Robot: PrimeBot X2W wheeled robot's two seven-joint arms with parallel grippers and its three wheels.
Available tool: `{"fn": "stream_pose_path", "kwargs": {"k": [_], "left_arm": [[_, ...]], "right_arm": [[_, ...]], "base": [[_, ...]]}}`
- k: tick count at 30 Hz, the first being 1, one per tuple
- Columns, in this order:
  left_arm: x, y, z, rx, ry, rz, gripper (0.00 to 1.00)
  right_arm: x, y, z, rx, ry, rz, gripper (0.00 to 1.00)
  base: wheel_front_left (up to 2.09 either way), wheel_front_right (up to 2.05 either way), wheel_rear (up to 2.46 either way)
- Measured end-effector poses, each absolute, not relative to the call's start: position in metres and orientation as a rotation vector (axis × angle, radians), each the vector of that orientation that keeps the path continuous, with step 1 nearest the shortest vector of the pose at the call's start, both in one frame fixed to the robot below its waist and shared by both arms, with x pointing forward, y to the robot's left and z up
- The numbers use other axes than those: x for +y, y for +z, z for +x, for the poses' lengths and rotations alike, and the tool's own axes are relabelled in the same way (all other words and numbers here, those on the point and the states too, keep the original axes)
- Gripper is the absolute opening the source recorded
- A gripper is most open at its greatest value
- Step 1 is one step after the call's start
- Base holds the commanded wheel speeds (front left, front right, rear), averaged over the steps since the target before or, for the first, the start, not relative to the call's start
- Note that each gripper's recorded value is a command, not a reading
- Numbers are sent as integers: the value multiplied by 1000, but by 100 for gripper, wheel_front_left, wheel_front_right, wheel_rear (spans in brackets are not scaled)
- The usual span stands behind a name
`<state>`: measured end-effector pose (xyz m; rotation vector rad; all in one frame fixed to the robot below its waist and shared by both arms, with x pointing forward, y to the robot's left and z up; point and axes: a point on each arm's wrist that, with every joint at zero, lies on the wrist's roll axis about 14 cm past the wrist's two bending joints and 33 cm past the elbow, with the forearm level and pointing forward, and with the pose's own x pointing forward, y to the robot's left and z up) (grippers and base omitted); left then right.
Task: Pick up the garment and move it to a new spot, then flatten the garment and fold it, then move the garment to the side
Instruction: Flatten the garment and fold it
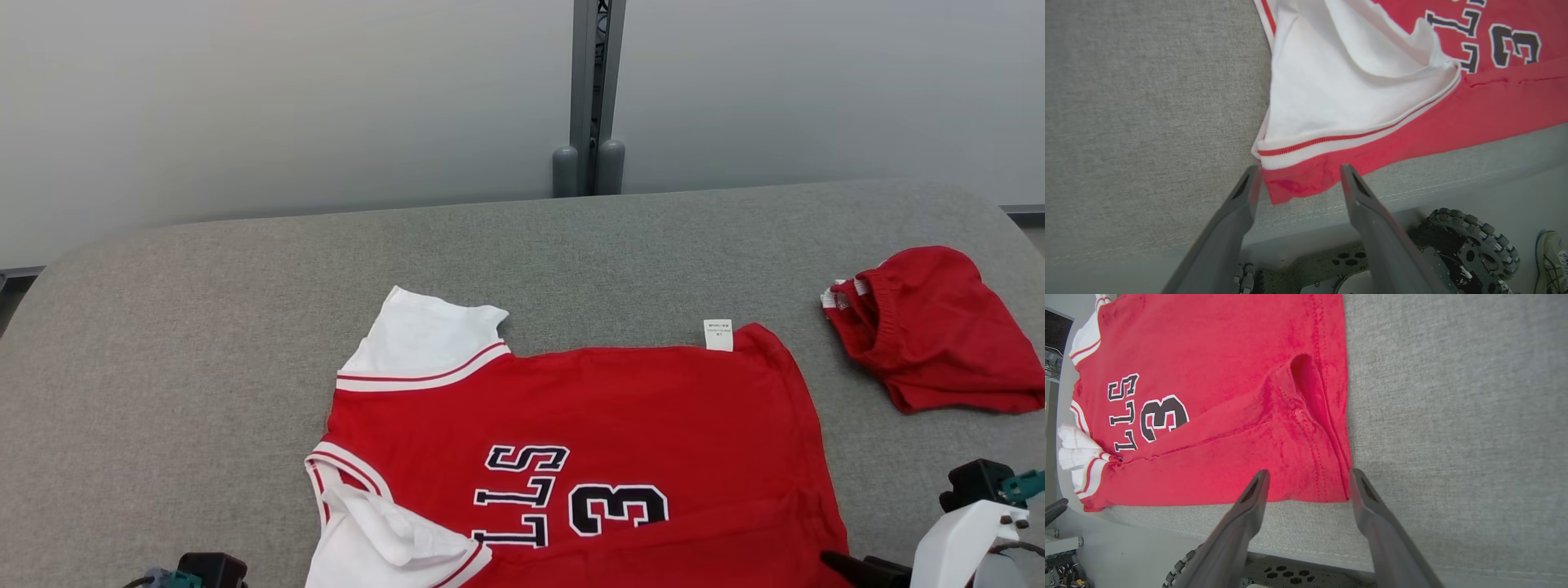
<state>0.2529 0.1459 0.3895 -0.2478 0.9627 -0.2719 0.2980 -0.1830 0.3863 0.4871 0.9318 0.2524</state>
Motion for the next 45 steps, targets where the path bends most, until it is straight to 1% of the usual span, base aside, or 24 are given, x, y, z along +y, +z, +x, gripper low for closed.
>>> {"fn": "stream_pose_path", "kwargs": {"k": [3,5,8,10,14,16,19,22,26,27,32,39,45], "left_arm": [[146,394,258,936,-278,-232,100],[145,404,271,873,-282,-228,100],[144,432,304,746,-315,-182,100],[146,453,331,652,-327,-143,100],[148,492,386,489,-342,-118,100],[148,496,407,477,-366,-93,100],[143,488,433,515,-413,-63,100],[138,477,459,563,-456,-11,100],[129,460,489,630,-500,24,100],[126,451,502,672,-513,28,100],[119,427,525,766,-539,81,100],[116,399,546,851,-545,103,100],[98,380,564,917,-580,27,100]], "right_arm": [[-187,394,301,902,243,481,100],[-189,412,316,811,238,501,100],[-201,446,345,662,222,451,100],[-202,468,362,573,223,454,100],[-198,489,391,475,222,423,100],[-198,492,408,447,211,415,100],[-190,483,429,464,214,402,100],[-192,467,448,514,198,374,100],[-192,445,468,596,189,349,100],[-189,436,476,637,196,345,100],[-184,411,485,735,207,317,100],[-170,401,500,760,250,315,100],[-162,390,506,782,282,314,100]], "base": [[0,0,0],[0,0,0],[0,0,0],[0,0,0],[0,0,0],[0,0,0],[0,0,0],[0,0,0],[0,0,0],[0,0,0],[0,0,0],[0,0,0],[0,0,0]]}}
